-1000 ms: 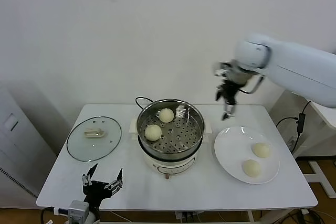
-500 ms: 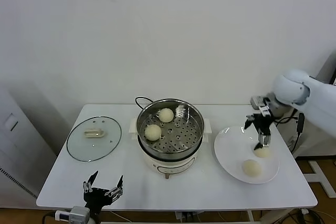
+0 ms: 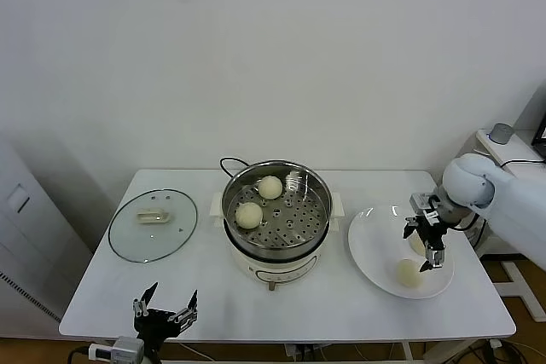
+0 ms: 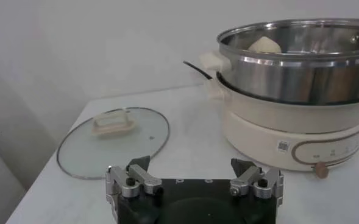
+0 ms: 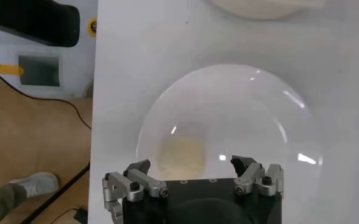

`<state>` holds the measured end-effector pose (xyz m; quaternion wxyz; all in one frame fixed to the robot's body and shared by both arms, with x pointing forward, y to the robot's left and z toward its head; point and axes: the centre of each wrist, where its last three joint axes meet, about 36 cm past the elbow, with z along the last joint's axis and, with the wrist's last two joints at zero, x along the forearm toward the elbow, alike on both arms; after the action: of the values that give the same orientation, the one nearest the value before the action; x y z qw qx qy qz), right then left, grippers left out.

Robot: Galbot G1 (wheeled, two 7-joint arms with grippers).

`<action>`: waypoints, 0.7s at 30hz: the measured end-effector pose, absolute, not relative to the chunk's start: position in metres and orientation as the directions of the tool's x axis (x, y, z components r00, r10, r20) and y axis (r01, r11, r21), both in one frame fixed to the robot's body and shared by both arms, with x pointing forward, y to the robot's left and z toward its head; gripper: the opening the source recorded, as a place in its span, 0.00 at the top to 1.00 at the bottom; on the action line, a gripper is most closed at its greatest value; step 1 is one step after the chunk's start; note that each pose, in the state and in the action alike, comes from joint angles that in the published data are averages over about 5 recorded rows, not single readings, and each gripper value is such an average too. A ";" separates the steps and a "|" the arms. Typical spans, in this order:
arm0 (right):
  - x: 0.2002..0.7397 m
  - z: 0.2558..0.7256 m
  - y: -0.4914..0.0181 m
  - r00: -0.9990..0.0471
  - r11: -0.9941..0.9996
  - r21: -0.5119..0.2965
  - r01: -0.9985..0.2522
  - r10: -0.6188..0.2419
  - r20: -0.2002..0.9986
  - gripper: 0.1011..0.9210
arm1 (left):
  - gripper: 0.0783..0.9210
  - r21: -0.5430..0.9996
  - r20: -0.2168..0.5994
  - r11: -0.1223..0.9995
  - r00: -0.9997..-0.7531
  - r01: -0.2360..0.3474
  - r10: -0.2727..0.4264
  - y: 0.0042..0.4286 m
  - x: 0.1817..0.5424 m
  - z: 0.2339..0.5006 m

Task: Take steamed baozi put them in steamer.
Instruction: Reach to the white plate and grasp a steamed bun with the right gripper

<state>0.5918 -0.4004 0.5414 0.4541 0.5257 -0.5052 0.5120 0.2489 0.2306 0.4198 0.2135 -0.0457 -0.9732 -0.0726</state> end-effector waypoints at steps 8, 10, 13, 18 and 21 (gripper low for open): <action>0.591 0.514 -0.405 -0.036 -0.077 -0.040 -0.996 -0.044 0.998 0.12 | 0.12 0.120 0.421 0.985 -0.905 0.121 0.059 0.231 0.251 0.420; 0.591 0.508 -0.406 -0.034 -0.075 -0.036 -0.997 -0.039 0.999 0.12 | 0.12 0.120 0.422 0.985 -0.905 0.121 0.060 0.231 0.251 0.420; 0.591 0.498 -0.407 -0.028 -0.073 -0.030 -0.997 -0.033 0.999 0.12 | 0.12 0.120 0.423 0.985 -0.904 0.121 0.060 0.231 0.251 0.419; 0.591 0.485 -0.407 -0.023 -0.074 -0.025 -0.997 -0.031 0.999 0.12 | 0.12 0.119 0.426 0.985 -0.903 0.121 0.059 0.231 0.252 0.419; 0.591 0.478 -0.406 -0.024 -0.076 -0.027 -0.997 -0.030 0.999 0.12 | 0.12 0.122 0.427 0.985 -0.902 0.122 0.059 0.231 0.252 0.418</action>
<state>0.5909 -0.4057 0.4782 0.4667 0.5196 -0.4942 0.5177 0.2517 0.2312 0.4180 0.2162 -0.0463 -0.9725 -0.0728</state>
